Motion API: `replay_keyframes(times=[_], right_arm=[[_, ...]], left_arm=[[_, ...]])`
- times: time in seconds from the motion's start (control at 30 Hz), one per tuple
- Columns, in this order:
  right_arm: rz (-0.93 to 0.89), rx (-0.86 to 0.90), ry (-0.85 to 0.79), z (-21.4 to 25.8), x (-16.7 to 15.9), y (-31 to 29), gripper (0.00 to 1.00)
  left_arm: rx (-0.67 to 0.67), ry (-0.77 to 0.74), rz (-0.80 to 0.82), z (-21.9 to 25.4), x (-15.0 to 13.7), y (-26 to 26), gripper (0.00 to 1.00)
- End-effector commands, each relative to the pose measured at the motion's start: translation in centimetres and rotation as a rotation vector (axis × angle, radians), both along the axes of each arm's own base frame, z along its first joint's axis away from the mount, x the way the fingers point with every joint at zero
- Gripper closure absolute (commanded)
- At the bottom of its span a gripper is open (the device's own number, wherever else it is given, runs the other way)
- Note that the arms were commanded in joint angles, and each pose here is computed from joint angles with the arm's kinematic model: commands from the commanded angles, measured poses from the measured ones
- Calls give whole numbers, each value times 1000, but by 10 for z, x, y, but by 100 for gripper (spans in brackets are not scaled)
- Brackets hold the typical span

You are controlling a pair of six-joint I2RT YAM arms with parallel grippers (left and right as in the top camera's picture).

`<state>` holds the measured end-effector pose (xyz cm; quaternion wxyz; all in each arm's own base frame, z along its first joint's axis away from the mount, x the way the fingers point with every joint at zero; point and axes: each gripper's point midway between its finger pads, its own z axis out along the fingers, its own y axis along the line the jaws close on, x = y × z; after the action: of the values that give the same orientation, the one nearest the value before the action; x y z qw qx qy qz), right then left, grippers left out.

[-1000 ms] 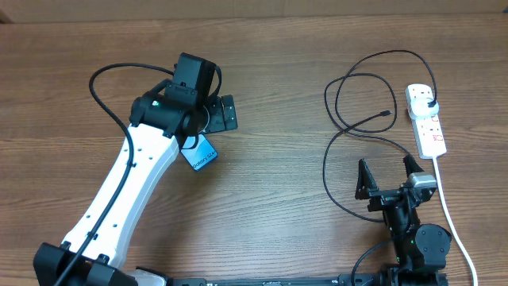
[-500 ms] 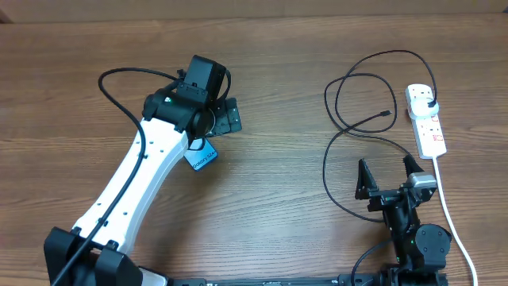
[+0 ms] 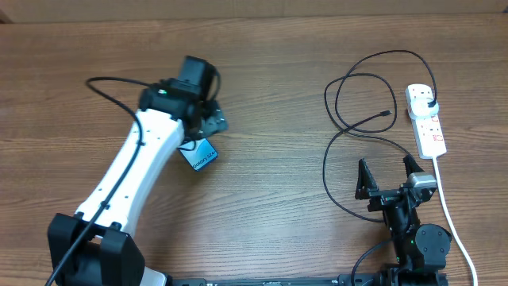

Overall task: Plug charger to phone and switch on socket
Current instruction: 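Lower the left gripper and close it on the phone's sides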

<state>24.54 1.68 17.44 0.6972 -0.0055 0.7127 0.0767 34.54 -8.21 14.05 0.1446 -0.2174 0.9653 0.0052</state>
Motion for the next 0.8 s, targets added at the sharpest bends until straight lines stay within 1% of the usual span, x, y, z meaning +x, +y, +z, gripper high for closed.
replay_keyframes(times=[0.0, 0.07, 0.37, 0.47, 0.63, 0.77], right_arm=[[-8, -4, -5, -2, 0, -1, 0], [-8, -4, -5, -2, 0, -1, 0], [-8, -4, -5, -2, 0, -1, 0], [-8, -4, -5, -2, 0, -1, 0], [-8, -4, -5, -2, 0, -1, 0], [-8, -4, -5, -2, 0, -1, 0]], left_arm=[[-58, 5, 101, 3, 8, 25, 0], [-76, 10, 108, 3, 9, 28, 0], [-75, -3, 131, -1, 12, 31, 0], [-74, -3, 132, -7, 11, 31, 0], [-30, 3, 178, -26, 7, 41, 0], [-34, -12, 177, -33, 9, 41, 0]])
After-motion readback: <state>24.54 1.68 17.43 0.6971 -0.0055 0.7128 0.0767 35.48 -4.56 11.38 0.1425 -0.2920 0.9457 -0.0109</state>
